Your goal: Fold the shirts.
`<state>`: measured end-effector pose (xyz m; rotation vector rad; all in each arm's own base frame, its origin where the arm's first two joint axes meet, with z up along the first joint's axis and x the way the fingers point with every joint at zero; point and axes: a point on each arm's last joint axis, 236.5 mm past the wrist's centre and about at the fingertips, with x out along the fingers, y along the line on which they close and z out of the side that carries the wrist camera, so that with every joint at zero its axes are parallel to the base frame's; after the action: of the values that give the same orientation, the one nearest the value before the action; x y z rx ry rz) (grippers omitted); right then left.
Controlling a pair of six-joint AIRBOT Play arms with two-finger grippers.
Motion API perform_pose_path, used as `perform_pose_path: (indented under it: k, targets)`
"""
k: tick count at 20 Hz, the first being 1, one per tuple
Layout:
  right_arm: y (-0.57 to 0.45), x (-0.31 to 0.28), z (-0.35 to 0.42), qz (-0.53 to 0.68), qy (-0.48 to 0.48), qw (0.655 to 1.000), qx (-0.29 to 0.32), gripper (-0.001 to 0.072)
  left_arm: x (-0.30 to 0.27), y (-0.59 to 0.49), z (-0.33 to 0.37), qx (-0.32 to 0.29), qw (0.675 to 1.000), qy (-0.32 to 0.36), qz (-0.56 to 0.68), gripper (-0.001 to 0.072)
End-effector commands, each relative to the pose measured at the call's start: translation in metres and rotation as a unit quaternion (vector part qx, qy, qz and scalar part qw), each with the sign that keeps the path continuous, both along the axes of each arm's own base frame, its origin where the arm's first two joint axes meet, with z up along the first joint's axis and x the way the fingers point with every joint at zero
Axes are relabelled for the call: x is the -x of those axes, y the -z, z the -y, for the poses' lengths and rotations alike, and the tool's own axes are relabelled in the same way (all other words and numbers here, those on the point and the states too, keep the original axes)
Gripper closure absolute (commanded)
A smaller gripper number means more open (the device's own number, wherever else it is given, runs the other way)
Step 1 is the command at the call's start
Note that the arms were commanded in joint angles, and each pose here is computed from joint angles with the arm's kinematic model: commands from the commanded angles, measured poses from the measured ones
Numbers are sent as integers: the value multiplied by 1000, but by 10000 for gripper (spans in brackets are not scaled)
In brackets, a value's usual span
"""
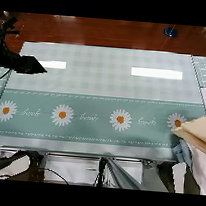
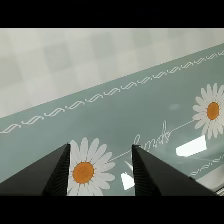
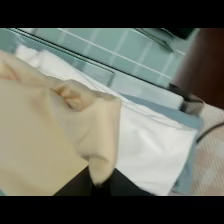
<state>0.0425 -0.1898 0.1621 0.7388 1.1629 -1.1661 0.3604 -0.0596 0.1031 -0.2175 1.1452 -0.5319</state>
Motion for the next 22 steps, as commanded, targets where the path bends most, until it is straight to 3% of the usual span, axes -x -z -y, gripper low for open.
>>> perform_pose_path:
  k: [1, 4, 7, 16, 17, 19, 22]
  targets:
    - [43, 46, -11, -64, 51, 994, -68, 689, 0, 0, 0, 0, 1000, 0, 1, 231]
    - [81, 82, -17, -149, 65, 981, -104, 688, 0, 0, 0, 0, 1000, 0, 1, 231]
    - [95, 120, -6, -239, 70, 965, -86, 688, -3, -1, -1, -1, 1000, -4, 5, 231]
    - [152, 136, -9, -282, 58, 953, -94, 684, -9, -7, -3, -1, 1000, -14, 15, 231]
    - [156, 137, -7, -284, 53, 953, -89, 648, -9, -6, -4, -3, 1000, -14, 15, 231]
    - [159, 139, -3, -291, 40, 952, -84, 395, -8, -4, -8, -14, 1000, -16, 13, 231]
    - [141, 157, 17, -350, 10, 936, -50, 312, -7, 1, -15, -32, 999, -17, 10, 231]
